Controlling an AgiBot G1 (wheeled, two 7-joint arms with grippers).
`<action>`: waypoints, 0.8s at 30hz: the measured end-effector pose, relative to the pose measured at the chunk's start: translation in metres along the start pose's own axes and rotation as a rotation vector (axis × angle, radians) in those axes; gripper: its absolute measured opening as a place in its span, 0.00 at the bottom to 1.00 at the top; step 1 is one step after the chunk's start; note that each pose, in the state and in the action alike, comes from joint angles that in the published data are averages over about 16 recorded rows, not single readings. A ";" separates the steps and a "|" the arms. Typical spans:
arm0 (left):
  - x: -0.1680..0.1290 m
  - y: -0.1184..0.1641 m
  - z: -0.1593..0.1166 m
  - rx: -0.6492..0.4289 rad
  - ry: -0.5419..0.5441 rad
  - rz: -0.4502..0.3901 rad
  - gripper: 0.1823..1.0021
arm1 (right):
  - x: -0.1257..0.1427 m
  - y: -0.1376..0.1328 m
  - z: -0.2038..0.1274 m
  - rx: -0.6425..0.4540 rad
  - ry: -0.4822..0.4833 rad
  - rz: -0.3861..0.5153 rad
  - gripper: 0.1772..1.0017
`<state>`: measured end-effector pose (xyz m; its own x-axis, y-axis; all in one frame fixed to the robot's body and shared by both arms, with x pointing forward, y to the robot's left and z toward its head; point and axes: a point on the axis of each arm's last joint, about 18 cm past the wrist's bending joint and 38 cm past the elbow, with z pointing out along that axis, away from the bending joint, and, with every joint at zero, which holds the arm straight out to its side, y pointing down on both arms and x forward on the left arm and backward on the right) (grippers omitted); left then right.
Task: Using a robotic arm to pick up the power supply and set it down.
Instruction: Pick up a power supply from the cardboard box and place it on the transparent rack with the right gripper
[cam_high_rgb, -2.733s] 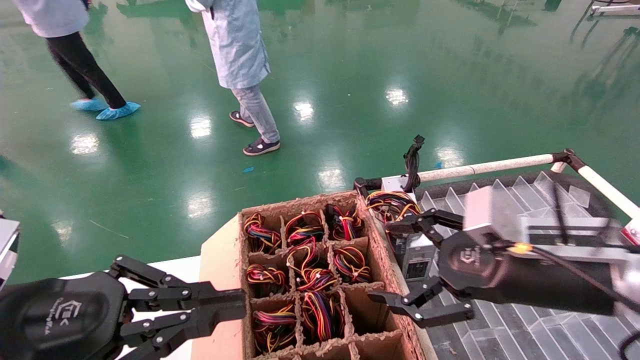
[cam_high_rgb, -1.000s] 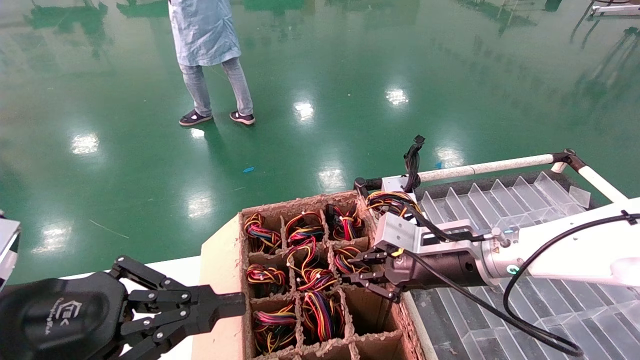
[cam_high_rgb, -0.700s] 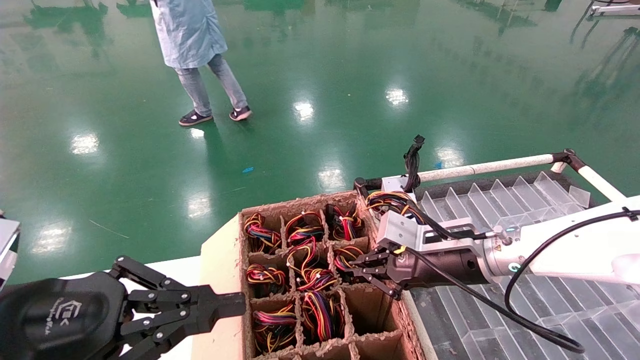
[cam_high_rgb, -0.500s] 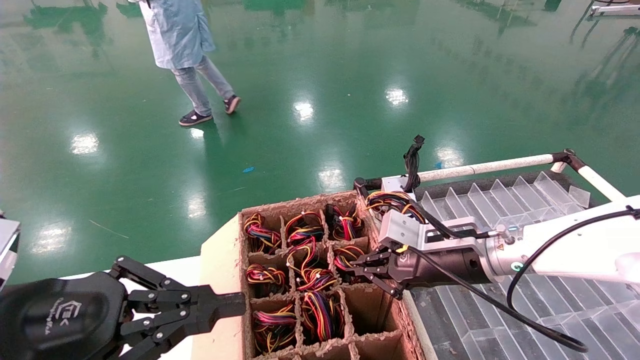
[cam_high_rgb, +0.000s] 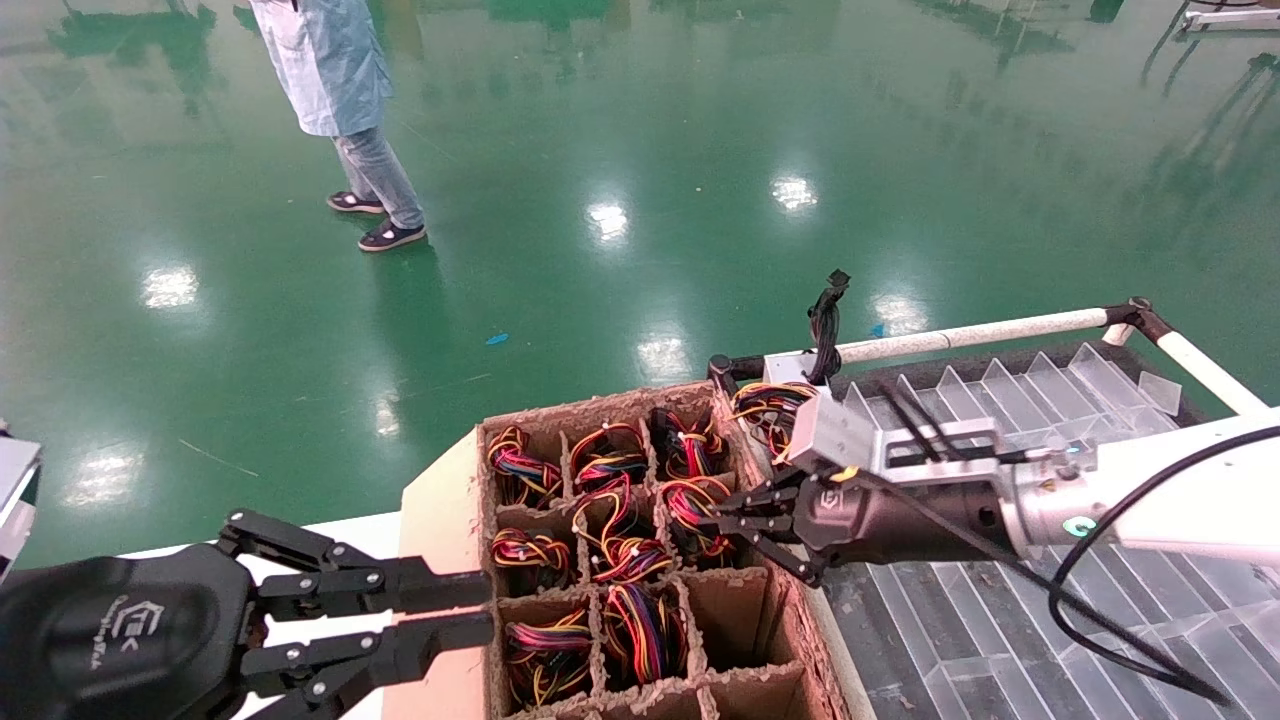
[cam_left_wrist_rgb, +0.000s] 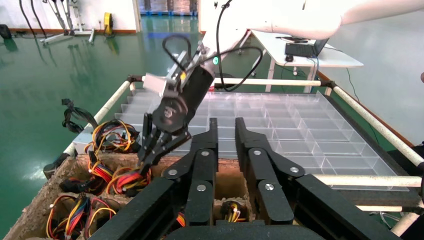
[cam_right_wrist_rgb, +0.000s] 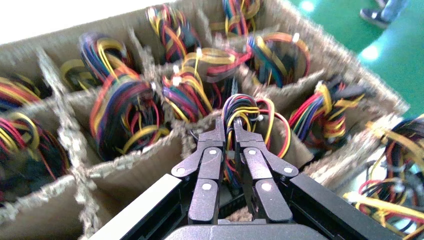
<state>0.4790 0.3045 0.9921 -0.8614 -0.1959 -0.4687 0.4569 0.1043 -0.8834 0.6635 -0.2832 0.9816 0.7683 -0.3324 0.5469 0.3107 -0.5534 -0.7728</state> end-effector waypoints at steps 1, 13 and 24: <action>0.000 0.000 0.000 0.000 0.000 0.000 0.08 | 0.000 -0.002 -0.003 0.014 0.002 0.003 0.03; 0.000 0.000 0.000 0.000 0.000 0.000 0.29 | 0.008 -0.038 -0.054 0.220 0.035 0.011 0.03; 0.000 0.000 0.000 0.000 0.000 0.000 0.60 | 0.014 -0.084 -0.118 0.377 0.091 -0.049 0.03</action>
<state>0.4790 0.3045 0.9921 -0.8614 -0.1959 -0.4687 0.4569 0.1043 -0.8834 0.5821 -0.3320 1.0923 0.6999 -0.3885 0.5993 0.5424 -0.2568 -0.7999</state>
